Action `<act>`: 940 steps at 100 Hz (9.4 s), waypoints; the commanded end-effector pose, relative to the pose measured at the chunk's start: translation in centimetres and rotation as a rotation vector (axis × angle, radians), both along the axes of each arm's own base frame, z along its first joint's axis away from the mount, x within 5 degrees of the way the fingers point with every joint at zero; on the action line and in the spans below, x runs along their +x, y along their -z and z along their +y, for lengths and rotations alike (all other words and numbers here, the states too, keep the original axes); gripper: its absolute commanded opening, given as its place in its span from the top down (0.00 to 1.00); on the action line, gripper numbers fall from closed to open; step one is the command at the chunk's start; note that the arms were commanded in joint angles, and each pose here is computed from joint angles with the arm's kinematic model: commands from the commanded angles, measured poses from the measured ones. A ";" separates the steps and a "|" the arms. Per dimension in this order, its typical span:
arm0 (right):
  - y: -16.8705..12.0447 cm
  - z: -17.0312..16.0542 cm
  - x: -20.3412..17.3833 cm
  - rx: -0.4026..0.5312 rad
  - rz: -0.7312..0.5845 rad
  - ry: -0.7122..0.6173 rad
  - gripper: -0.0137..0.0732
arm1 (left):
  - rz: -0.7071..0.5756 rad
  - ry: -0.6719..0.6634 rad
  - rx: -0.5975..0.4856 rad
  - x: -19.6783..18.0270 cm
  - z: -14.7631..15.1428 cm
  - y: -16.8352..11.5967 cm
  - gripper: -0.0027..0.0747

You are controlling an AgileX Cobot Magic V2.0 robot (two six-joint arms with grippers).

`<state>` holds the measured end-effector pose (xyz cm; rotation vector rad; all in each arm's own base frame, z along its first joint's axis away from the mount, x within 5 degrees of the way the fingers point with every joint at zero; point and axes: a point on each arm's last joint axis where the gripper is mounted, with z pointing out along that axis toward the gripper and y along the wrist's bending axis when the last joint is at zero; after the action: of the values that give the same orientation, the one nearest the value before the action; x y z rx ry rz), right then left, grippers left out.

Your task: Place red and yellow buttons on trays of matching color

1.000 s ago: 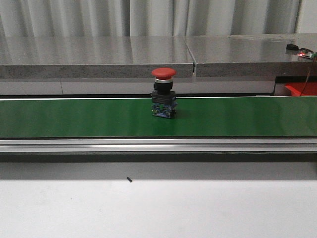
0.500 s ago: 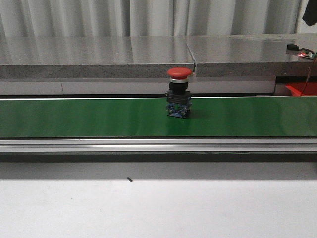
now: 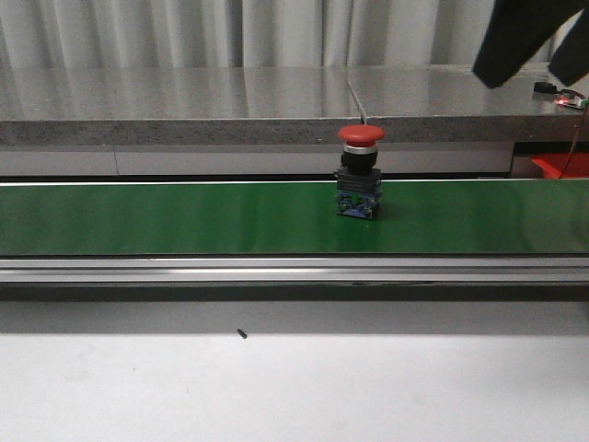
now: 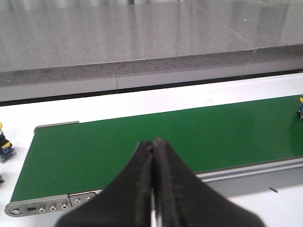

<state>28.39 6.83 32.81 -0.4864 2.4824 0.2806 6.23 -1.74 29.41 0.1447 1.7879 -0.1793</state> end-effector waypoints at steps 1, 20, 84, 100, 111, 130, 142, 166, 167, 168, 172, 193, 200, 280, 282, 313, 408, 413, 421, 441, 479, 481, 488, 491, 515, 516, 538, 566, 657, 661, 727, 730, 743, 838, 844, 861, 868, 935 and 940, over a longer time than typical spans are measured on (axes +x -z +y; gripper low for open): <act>-1.4 1.2 0.4 0.032 -0.105 -0.023 0.12 | -0.090 -0.017 -0.037 0.1 0.1 -1.5 0.99; -0.1 2.8 1.9 0.032 -0.087 -0.055 0.12 | -0.090 -0.017 -0.037 0.1 0.1 -1.5 0.99; 2.9 4.9 7.2 0.049 -0.032 -0.053 0.14 | -0.090 -0.017 -0.037 0.1 0.1 -1.5 0.99; 3.6 5.1 8.1 0.045 -0.014 -0.055 0.35 | -0.090 -0.017 -0.037 0.1 0.1 -1.5 0.99; 3.8 5.1 8.1 0.041 0.006 -0.060 0.57 | -0.090 -0.017 -0.037 0.1 0.1 -1.5 0.99; 3.3 5.0 8.0 0.044 0.026 -0.064 0.64 | -0.090 -0.017 -0.037 0.1 0.1 -1.5 0.99; 1.6 4.3 8.3 0.053 -0.002 -0.052 0.64 | -0.090 -0.017 -0.037 0.1 0.1 -1.5 0.99; -3.5 -1.6 9.3 0.065 -0.079 0.073 0.64 | -0.090 -0.017 -0.037 0.1 0.1 -1.5 0.99; -3.6 -1.9 9.3 0.065 -0.078 0.078 0.64 | -0.090 -0.017 -0.037 0.1 0.1 -1.5 0.99; -3.8 -2.1 9.3 0.064 -0.081 0.085 0.64 | -0.090 -0.017 -0.037 0.1 0.1 -1.5 0.99; -4.5 -3.9 9.5 0.063 -0.094 0.126 0.64 | -0.090 -0.017 -0.037 0.1 0.1 -1.5 0.99; -6.1 -13.2 9.2 0.058 -0.153 0.377 0.64 | -0.090 -0.017 -0.037 0.1 0.1 -1.5 0.99; -5.8 -16.0 8.9 0.056 -0.155 0.453 0.64 | -0.090 -0.017 -0.037 0.1 0.1 -1.5 0.99; 5.8 -28.1 12.6 0.145 -0.066 0.770 0.64 | -0.090 -0.017 -0.037 0.1 0.1 -1.5 0.99; 6.1 -28.1 12.7 0.145 -0.064 0.772 0.64 | -0.090 -0.017 -0.037 0.1 0.1 -1.5 0.99; 9.0 -28.6 13.5 0.153 -0.014 0.783 0.64 | -0.090 -0.017 -0.037 0.1 0.1 -1.5 0.99; -0.5 -26.1 10.5 0.130 -0.187 0.735 0.12 | -0.090 -0.017 -0.037 0.1 0.1 -1.5 0.99; -1.9 -25.3 10.1 0.125 -0.220 0.721 0.12 | -0.090 -0.017 -0.037 0.1 0.1 -1.5 0.99; -4.1 -23.6 9.5 0.118 -0.273 0.684 0.12 | -0.090 -0.017 -0.037 0.1 0.1 -1.5 0.99; -8.5 -17.2 7.5 0.108 -0.389 0.537 0.12 | -0.090 -0.017 -0.037 0.1 0.1 -1.5 0.99; -6.6 -7.2 -1.2 0.126 -0.497 0.353 0.12 | -0.090 -0.017 -0.037 0.1 0.1 -1.5 0.99; -6.6 -7.0 -1.8 0.127 -0.511 0.351 0.12 | -0.090 -0.017 -0.037 0.1 0.1 -1.5 0.99; -5.3 -6.6 -3.7 0.129 -0.517 0.350 0.12 | -0.090 -0.017 -0.037 0.1 0.1 -1.5 0.99; -4.4 -6.6 -4.5 0.126 -0.508 0.356 0.13 | -0.090 -0.017 -0.037 0.1 0.1 -1.5 0.99; -1.6 -6.3 -10.4 0.126 -0.534 0.365 0.25 | -0.090 -0.017 -0.037 0.1 0.1 -1.5 0.99; -1.7 -6.3 -10.7 0.127 -0.539 0.363 0.26 | -0.090 -0.017 -0.037 0.1 0.1 -1.5 0.99; -0.3 -6.0 -14.1 0.113 -0.537 0.340 0.53 | -0.090 -0.017 -0.037 0.1 0.1 -1.5 0.99; -0.2 -6.1 -15.2 0.080 -0.572 0.330 0.92 | -0.090 -0.017 -0.037 0.1 0.1 -1.5 0.99; -0.1 -6.1 -15.2 0.080 -0.568 0.329 0.92 | -0.085 -0.015 -0.036 0.1 0.1 -1.5 0.11; -0.1 -6.1 -15.2 0.080 -0.568 0.329 0.92 | -0.083 -0.015 -0.036 0.1 0.1 -1.5 0.12; -0.1 -6.1 -15.2 0.080 -0.568 0.329 0.92 | 0.203 -0.445 -0.111 10.9 5.3 -5.2 0.14; -0.1 -6.1 -15.2 0.080 -0.568 0.329 0.92 | 0.223 -0.476 -0.114 11.6 6.0 -5.1 0.14; -0.1 -6.1 -15.2 0.080 -0.568 0.329 0.92 | 0.322 -0.575 -0.130 14.7 8.9 -3.8 0.14; -0.1 -6.1 -15.2 0.080 -0.568 0.329 0.92 | 0.624 -0.727 -0.183 24.7 18.2 5.5 0.14; -0.1 -6.1 -15.2 0.080 -0.568 0.329 0.92 | 0.633 -0.727 -0.182 24.9 18.3 5.9 0.14; -0.1 -6.1 -15.2 0.080 -0.568 0.329 0.92 | 0.653 -0.725 -0.183 25.7 18.7 6.7 0.14; -0.1 -6.1 -15.2 0.080 -0.568 0.329 0.92 | 0.667 -0.721 -0.178 26.0 18.9 7.2 0.14; -0.1 -6.1 -15.2 0.080 -0.568 0.329 0.92 | 0.698 -0.713 -0.173 26.9 19.4 9.7 0.31; -0.1 -6.1 -15.2 0.080 -0.568 0.329 0.92 | 0.691 -0.714 -0.173 27.0 19.4 9.7 0.42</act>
<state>12.97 0.91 31.58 -0.1073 2.0277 0.1143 32.57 17.30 16.96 -0.7915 2.4987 0.1317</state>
